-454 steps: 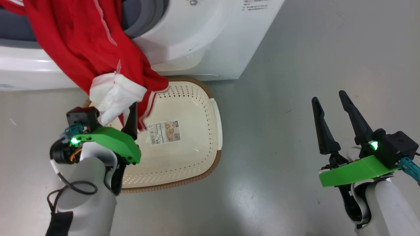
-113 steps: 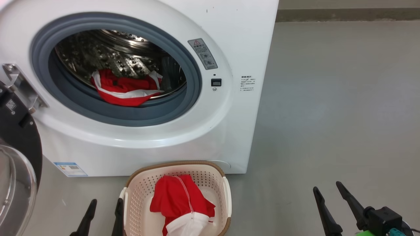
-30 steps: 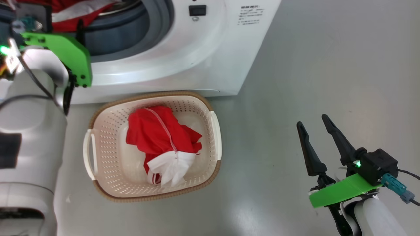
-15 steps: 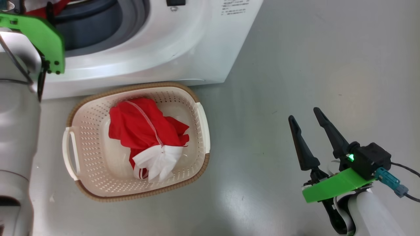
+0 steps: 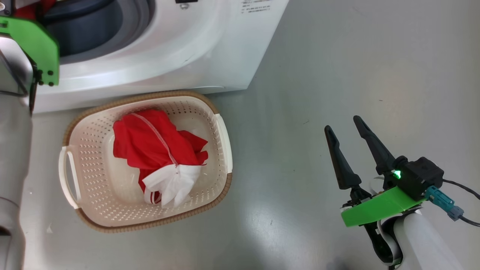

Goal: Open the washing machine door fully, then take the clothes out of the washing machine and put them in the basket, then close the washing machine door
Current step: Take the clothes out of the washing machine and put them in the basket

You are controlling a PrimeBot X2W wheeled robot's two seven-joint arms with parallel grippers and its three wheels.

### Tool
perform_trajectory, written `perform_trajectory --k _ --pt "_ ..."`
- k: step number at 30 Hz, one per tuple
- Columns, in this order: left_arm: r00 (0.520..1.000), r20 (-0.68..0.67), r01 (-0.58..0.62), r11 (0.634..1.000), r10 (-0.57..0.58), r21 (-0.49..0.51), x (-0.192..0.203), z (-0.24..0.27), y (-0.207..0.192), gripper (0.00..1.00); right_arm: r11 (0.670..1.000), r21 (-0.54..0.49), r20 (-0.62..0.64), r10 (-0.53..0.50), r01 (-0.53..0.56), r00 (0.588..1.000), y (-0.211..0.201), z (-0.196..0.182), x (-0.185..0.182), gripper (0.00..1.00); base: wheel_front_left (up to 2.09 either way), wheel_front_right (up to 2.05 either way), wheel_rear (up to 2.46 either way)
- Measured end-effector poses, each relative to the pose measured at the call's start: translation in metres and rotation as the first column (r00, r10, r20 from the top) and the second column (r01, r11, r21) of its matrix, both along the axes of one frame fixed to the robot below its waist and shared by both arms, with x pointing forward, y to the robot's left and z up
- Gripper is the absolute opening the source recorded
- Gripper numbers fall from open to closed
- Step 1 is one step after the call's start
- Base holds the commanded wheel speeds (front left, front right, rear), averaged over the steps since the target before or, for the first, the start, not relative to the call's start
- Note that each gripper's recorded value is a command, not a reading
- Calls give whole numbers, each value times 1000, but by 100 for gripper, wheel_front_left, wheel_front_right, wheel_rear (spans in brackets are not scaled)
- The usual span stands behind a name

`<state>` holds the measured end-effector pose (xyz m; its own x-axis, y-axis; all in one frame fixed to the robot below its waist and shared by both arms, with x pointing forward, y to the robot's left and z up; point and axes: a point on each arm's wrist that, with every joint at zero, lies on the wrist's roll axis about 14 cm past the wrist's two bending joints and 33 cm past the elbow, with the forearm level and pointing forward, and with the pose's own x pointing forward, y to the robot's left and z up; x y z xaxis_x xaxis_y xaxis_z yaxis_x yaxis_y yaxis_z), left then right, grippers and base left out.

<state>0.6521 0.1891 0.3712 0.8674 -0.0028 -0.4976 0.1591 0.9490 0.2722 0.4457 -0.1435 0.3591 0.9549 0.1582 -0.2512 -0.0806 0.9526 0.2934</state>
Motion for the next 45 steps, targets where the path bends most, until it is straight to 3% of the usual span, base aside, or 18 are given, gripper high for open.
perform_trajectory --k 1,2,6,10,14,30,34,45 --pt "1000 -3 1 1000 -1 7 0 -1 1 78 1000 0 0 -1 1 1000 0 0 0 100 0 0 0" --pt "1000 -7 1 1000 -1 14 0 -1 3 57 1000 -1 0 -2 2 1000 -1 0 0 100 0 0 0" --pt "1000 -11 3 1000 -3 29 0 -1 6 28 1000 -2 2 -4 4 1000 -1 1 0 100 0 0 0" --pt "1000 -19 4 999 -3 34 -1 -2 6 21 1000 -1 3 -3 3 1000 -1 1 0 100 0 0 0" --pt "1000 -8 5 999 -5 34 -1 0 7 1 1000 0 5 -2 2 1000 0 2 0 100 0 0 0" --pt "982 181 -16 987 45 -157 -9 43 -4 0 1000 8 60 23 -24 998 8 21 7 100 0 0 0" --pt "976 200 -38 965 92 -259 -17 50 -7 0 999 10 71 30 -30 997 10 27 6 100 0 0 0" --pt "933 324 -20 922 156 -387 -43 86 -6 0 999 8 82 33 -34 996 10 37 -7 100 0 0 0"
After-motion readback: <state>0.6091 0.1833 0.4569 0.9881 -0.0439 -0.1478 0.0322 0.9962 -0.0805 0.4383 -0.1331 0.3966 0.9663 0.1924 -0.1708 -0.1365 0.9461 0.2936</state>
